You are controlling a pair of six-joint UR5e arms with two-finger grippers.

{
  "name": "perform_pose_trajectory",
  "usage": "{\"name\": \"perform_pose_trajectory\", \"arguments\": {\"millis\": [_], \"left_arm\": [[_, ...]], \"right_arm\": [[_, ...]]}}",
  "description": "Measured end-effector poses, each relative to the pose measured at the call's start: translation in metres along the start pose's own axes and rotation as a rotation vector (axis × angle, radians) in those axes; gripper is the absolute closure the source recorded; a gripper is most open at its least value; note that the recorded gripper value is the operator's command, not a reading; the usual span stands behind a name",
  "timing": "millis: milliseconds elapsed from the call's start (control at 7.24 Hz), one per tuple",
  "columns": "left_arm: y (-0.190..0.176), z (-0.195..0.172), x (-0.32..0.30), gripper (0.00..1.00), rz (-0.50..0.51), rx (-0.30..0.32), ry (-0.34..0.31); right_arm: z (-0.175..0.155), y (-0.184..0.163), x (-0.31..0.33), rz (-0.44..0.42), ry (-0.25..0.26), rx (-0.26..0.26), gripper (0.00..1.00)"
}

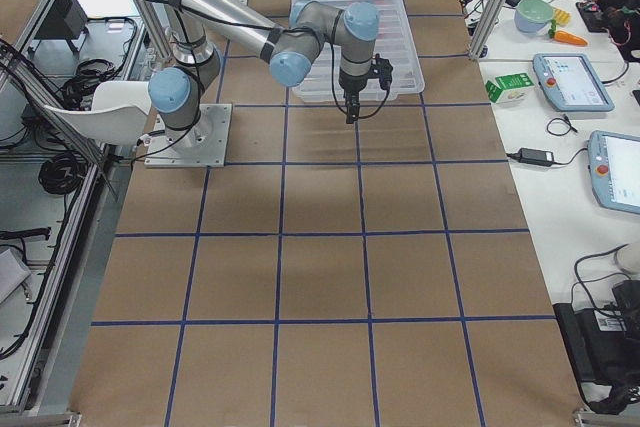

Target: Place red block in blue tray from box

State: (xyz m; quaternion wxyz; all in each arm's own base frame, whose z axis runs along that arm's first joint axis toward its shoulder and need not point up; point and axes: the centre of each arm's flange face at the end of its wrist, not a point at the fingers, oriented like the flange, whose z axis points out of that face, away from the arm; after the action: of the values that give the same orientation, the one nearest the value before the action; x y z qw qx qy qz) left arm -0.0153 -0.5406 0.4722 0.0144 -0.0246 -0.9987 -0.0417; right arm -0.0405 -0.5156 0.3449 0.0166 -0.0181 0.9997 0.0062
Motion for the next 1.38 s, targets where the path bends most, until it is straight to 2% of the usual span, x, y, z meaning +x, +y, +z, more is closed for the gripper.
{"name": "perform_pose_trajectory", "arguments": {"millis": [138,553,1382], "left_arm": [[0.017,-0.012,0.031,0.00,-0.002,0.008,-0.005],[0.043,-0.009,0.099,0.00,0.001,0.005,-0.014],[0.059,0.000,0.109,0.00,0.003,-0.002,-0.026]], "right_arm": [[0.001,-0.003,-0.020,-0.001,0.001,0.000,0.00],[0.002,-0.006,-0.064,-0.008,0.006,0.009,0.00],[0.002,-0.008,-0.082,-0.031,0.012,0.026,0.00]]}}
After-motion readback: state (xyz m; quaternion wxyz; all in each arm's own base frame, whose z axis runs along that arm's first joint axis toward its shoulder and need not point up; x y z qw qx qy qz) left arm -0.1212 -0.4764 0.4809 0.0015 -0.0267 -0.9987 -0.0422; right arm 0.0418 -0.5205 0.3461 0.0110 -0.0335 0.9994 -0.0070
